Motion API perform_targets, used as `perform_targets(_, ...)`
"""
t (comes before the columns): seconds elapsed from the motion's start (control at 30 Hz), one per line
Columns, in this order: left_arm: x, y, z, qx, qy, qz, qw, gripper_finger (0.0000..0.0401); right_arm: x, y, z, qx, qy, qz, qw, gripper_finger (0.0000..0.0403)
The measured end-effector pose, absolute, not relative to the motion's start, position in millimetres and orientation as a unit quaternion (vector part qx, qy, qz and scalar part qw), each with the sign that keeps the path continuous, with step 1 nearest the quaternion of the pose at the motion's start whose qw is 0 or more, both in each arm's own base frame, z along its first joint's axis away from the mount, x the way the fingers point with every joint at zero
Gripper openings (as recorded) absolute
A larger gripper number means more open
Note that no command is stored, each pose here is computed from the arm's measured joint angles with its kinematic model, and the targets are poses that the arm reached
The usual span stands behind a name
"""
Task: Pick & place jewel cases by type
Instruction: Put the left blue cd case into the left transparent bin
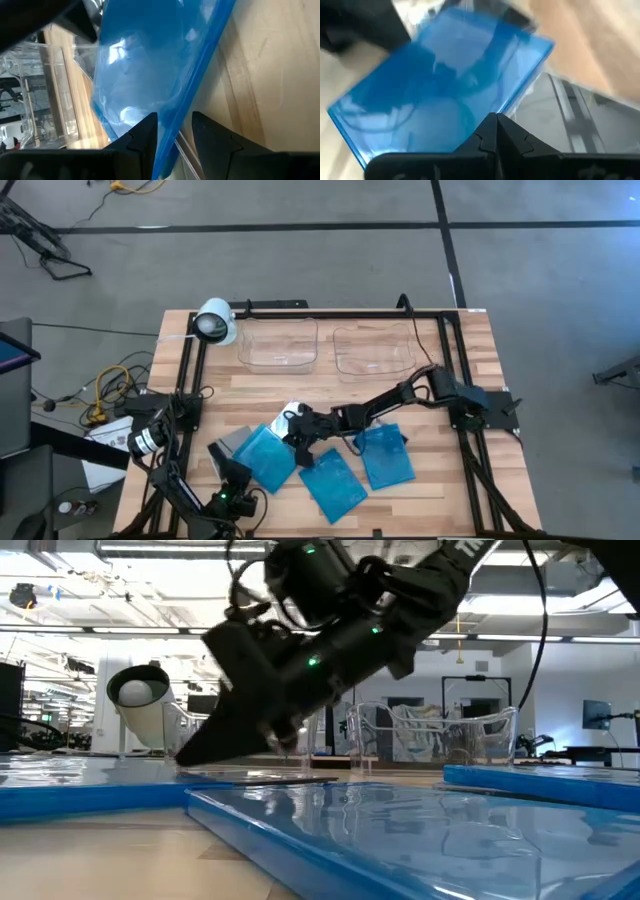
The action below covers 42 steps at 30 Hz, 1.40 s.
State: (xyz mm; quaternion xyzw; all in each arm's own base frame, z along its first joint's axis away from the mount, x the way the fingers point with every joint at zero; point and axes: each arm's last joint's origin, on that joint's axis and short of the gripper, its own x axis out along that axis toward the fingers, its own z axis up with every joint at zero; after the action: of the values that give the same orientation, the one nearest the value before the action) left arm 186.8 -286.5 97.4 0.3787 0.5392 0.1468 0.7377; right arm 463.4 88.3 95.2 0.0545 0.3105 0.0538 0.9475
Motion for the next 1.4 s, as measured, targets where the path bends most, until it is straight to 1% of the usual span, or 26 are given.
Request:
perform_targets(0.17, 187, -286, 97, 0.371, 0.543, 0.152, 0.738, 0.0116, 476, 89, 99, 0.045, 0.326, 0.053, 0.943, 0.0000)
perform_targets(0.87, 189, -286, 98, 0.393, 0.519, 0.149, 0.744, 0.0116, 476, 91, 99, 0.035, 0.328, 0.079, 0.941, 0.0000)
perform_targets(1.03, 191, -289, 103, 0.397, 0.516, 0.151, 0.744, 0.0116, 476, 91, 99, 0.034, 0.328, 0.081, 0.940, 0.0000)
perform_targets(1.13, 193, -291, 107, 0.404, 0.507, 0.159, 0.744, 0.0106, 476, 91, 99, 0.034, 0.328, 0.081, 0.940, 0.0000)
perform_targets(1.3, 194, -292, 111, 0.405, 0.505, 0.160, 0.745, 0.0071, 476, 91, 99, 0.034, 0.328, 0.081, 0.941, 0.0000)
perform_targets(1.4, 193, -292, 111, 0.403, 0.504, 0.164, 0.746, 0.0058, 476, 91, 99, 0.035, 0.328, 0.081, 0.941, 0.0000)
